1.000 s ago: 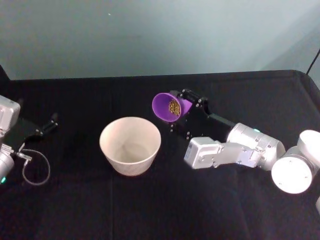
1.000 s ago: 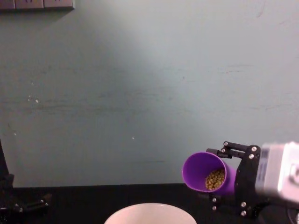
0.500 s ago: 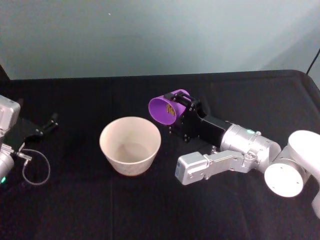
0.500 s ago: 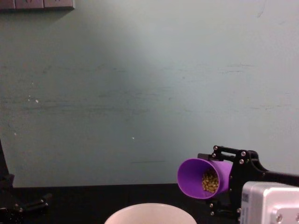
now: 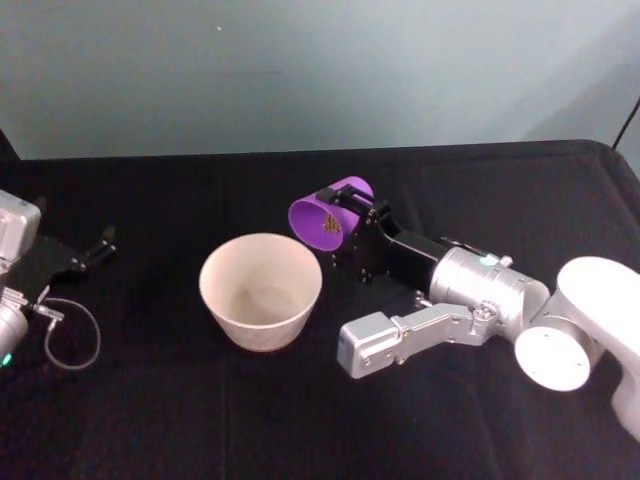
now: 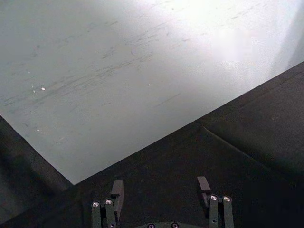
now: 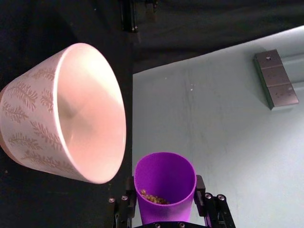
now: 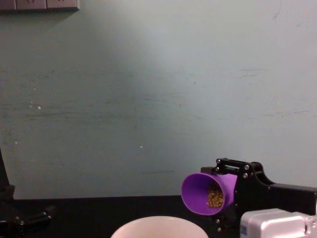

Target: Pick up the cup and pour the mung beans from the cup into the bowl.

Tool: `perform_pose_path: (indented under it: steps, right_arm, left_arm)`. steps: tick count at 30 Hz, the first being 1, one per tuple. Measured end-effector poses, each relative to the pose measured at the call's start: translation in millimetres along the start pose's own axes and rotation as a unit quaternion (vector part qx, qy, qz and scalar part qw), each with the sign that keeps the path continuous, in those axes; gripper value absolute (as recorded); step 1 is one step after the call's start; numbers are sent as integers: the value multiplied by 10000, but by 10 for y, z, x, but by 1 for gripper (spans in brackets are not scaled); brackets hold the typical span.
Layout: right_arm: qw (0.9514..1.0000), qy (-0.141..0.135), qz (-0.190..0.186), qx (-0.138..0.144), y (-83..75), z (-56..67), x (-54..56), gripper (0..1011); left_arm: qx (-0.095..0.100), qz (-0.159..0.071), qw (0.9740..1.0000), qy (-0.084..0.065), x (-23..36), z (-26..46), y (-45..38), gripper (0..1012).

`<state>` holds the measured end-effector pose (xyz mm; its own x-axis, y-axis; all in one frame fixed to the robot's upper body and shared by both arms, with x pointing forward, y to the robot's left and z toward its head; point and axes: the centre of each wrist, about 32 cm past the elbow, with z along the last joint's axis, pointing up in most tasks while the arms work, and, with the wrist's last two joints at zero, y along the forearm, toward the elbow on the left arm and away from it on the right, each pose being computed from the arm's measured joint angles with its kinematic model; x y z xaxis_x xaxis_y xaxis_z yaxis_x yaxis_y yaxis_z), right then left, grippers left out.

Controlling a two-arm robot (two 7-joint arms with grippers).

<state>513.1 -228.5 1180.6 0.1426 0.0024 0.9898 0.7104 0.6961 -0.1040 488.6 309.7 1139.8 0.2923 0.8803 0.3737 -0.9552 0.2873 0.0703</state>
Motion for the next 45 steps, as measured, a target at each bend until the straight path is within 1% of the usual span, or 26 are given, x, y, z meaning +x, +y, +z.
perform_pose_path:
  steps: [11, 15, 18, 24, 37, 41, 43, 45]
  right_arm:
    - [9998, -196, 88, 30, 76, 2, 4, 718]
    - [9994, -340, 99, 36, 104, 4, 16, 718]
    - [9987, -508, 65, 35, 124, 11, 24, 718]
    - [9973, -729, -32, 18, 137, 14, 32, 718]
    - [9945, -1048, 0, 64, 205, 25, 60, 718]
    - [9937, -1115, 15, 80, 215, 30, 58, 718]
    - [9926, -1214, 38, 83, 220, 28, 55, 718]
    - [9923, -1239, 42, 82, 221, 28, 53, 718]
  left_arm:
    - [0, 0, 10000, 0, 0, 0, 0, 1000]
    - [0, 0, 10000, 0, 0, 0, 0, 1000]
    - [0, 0, 10000, 0, 0, 0, 0, 1000]
    - [0, 0, 10000, 0, 0, 0, 0, 1000]
    - [0, 0, 10000, 0, 0, 0, 0, 1000]
    - [0, 0, 10000, 0, 0, 0, 0, 1000]
    - [0, 0, 10000, 0, 0, 0, 0, 1000]
    - [0, 0, 10000, 0, 0, 0, 0, 1000]
